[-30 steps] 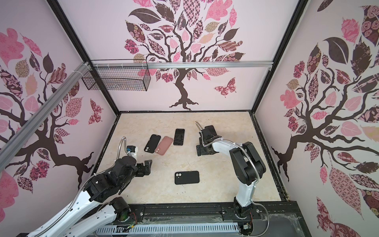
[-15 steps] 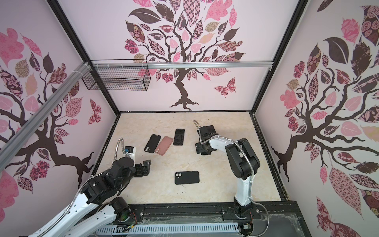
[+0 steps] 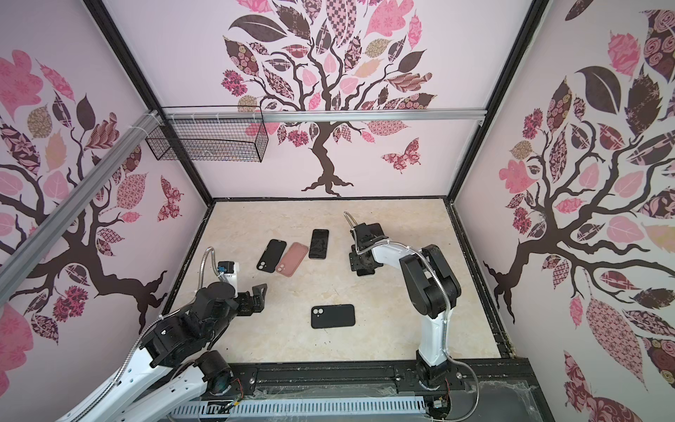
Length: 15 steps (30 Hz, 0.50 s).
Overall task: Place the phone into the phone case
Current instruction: 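Grasp the black phone with white edges with the right gripper and lift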
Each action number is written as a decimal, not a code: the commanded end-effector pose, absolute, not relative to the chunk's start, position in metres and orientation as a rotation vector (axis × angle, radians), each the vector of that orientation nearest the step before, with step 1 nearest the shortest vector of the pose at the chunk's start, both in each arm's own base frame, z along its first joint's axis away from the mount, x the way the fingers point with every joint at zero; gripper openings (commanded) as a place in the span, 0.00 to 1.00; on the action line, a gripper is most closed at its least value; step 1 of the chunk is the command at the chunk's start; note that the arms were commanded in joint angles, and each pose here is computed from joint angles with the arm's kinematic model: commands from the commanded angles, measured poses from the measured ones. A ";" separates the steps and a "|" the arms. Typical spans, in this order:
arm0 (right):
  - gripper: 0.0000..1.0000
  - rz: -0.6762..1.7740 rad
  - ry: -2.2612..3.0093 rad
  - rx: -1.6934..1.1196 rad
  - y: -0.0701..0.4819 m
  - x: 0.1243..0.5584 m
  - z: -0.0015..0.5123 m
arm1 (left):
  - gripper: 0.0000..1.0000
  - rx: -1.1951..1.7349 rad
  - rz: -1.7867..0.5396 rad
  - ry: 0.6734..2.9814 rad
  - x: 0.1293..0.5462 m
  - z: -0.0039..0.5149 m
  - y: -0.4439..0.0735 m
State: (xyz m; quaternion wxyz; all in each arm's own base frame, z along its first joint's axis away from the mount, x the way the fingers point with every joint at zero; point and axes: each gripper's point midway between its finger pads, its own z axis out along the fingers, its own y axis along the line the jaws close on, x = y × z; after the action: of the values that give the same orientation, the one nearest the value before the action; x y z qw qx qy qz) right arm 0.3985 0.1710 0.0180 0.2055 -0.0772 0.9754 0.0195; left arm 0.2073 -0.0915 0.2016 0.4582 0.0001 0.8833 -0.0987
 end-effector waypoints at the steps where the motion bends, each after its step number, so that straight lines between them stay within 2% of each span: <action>1: 0.73 0.038 2.827 -0.258 0.169 0.379 -0.014 | 0.97 -0.006 -0.240 2.169 0.206 0.196 -0.089; 6: 0.65 0.077 2.801 -0.282 0.172 0.378 -0.008 | 0.97 -0.008 -0.249 2.159 0.206 0.198 -0.089; 12: 0.48 0.128 2.723 -0.324 0.177 0.380 0.015 | 0.97 0.020 -0.264 2.178 0.207 0.198 -0.095; 15: 0.44 0.149 2.700 -0.325 0.178 0.380 0.027 | 0.97 0.055 -0.297 2.183 0.206 0.200 -0.103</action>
State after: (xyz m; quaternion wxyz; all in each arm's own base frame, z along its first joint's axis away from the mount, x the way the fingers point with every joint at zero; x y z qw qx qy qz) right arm 0.3961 0.1739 0.0204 0.2244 -0.1024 0.9686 0.0325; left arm 0.2051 -0.0953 0.1968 0.4503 0.0090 0.8864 -0.1064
